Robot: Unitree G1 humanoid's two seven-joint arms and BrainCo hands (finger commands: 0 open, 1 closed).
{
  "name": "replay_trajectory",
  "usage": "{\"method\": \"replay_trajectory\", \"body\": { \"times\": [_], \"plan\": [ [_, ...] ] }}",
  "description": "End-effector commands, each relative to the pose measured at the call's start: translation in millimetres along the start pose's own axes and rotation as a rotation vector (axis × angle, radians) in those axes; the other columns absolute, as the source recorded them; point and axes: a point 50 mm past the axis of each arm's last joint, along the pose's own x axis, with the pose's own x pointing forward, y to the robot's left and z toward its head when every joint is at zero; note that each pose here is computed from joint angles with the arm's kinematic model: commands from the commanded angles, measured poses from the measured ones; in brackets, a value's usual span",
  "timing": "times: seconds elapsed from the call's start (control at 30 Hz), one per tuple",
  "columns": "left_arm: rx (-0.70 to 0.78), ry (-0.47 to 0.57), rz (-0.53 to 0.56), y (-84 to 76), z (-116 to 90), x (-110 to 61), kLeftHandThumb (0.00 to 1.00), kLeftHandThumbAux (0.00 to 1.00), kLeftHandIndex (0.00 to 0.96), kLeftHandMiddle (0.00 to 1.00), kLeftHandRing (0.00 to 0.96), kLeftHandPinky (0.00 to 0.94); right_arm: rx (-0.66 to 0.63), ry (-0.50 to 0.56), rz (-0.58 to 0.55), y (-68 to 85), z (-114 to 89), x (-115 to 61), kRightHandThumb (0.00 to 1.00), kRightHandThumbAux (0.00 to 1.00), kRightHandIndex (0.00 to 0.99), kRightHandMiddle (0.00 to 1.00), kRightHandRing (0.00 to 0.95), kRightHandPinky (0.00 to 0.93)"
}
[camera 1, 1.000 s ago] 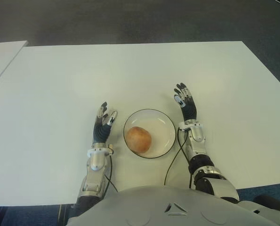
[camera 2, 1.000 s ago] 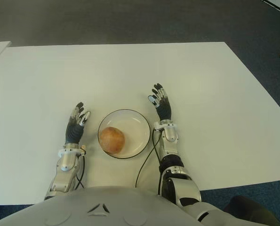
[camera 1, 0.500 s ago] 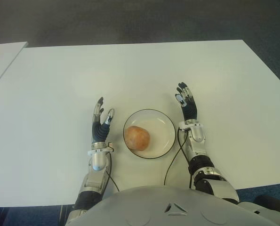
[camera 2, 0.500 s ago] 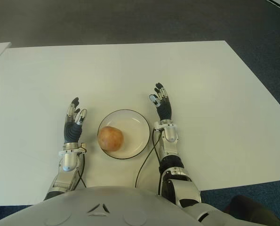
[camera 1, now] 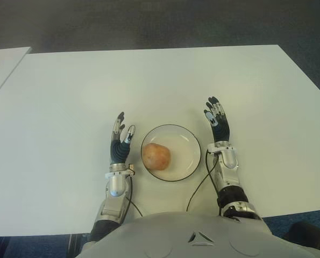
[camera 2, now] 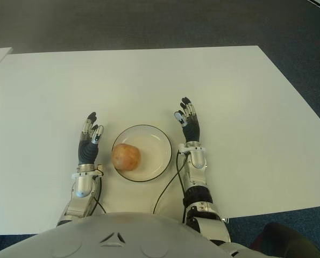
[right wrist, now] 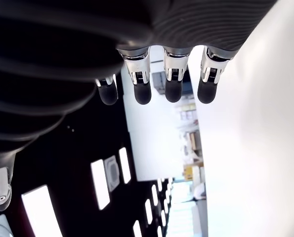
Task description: Put the apples into the plate.
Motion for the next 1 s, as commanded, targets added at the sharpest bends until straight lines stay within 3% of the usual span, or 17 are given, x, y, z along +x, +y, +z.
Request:
{"method": "replay_trajectory", "body": {
  "times": [0.03,0.37,0.43,0.63,1.0],
  "plan": [
    [-0.015,0.157,-0.022,-7.8,-22,-26.8,0.000,0.265,0.000,0.000,0.000,0.013,0.058,0.208,-0.057,-9.6,-36,-50.8,0.149,0.506,0.057,0.034,0.000,0.025],
    [-0.100,0.163,-0.009,-21.0,-18,-27.2,0.003,0.272,0.000,0.000,0.000,0.039,0.000,0.210,-0.040,-17.2,-31,-64.3,0.134,0.518,0.028,0.013,0.000,0.002],
    [-0.097,0.158,0.000,-23.4,-14,-30.3,0.004,0.277,0.000,0.000,0.000,0.042,-0.035,0.170,-0.037,-25.2,-16,-69.9,0.136,0.520,0.023,0.007,0.000,0.001],
    [-0.073,0.187,0.032,-13.5,1,-56.8,0.006,0.311,0.000,0.000,0.000,0.033,-0.075,0.153,-0.015,-29.7,-5,-74.6,0.153,0.528,0.006,0.000,0.000,0.000],
    [-0.046,0.281,0.091,-11.7,3,-63.0,0.000,0.404,0.000,0.000,0.000,0.011,-0.121,0.229,0.047,-32.1,7,-78.9,0.164,0.597,0.000,0.000,0.000,0.000]
  ]
}}
